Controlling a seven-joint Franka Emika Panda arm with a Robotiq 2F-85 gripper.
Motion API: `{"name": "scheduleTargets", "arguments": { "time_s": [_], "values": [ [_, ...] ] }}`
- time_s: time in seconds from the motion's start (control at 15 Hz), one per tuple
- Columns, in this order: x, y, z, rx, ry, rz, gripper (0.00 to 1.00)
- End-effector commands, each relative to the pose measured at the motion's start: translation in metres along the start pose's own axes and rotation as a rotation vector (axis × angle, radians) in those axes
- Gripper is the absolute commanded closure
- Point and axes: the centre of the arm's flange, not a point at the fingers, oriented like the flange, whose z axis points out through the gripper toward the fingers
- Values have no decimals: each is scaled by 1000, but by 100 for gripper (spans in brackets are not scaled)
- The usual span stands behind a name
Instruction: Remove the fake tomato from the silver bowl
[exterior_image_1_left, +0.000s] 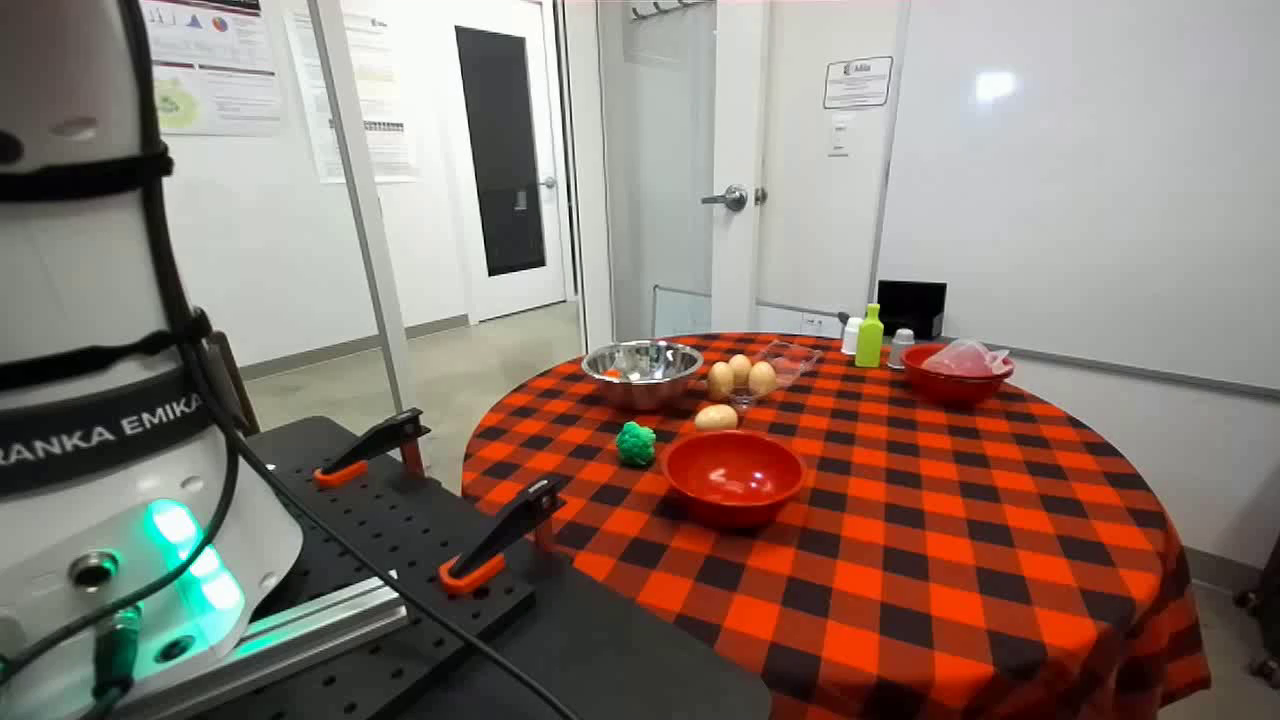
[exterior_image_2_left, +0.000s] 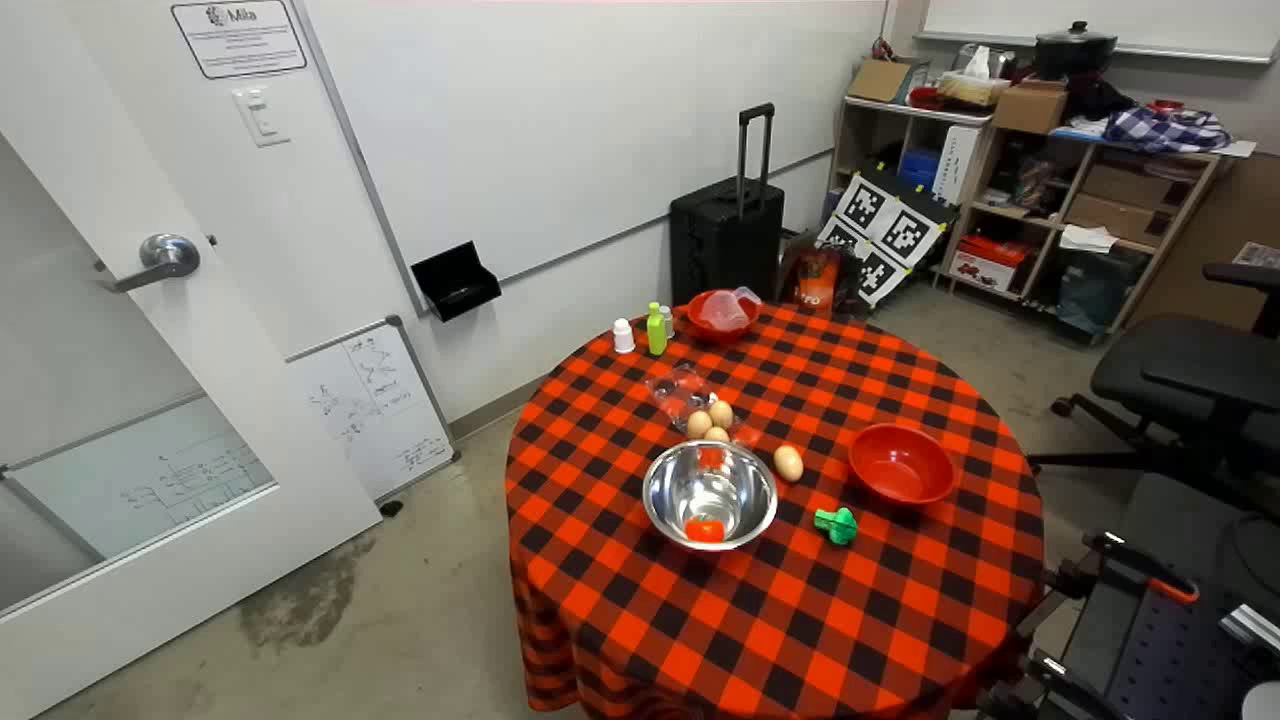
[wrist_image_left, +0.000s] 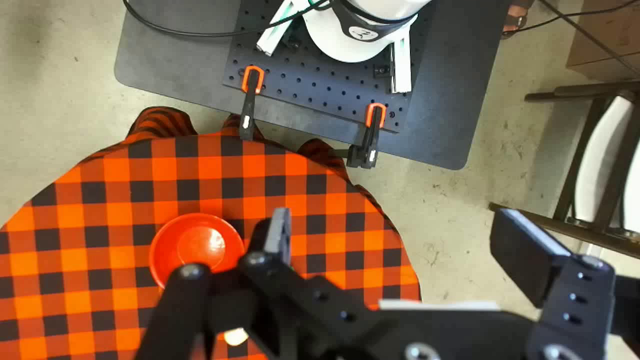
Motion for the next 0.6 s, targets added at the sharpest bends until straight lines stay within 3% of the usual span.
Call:
{"name": "scheduleTargets", "arguments": {
  "time_s": [0.0,0.53],
  "values": [
    [0,0,0,0,1,0,0],
    [7,1,2,2,-17,-14,0]
  ]
}}
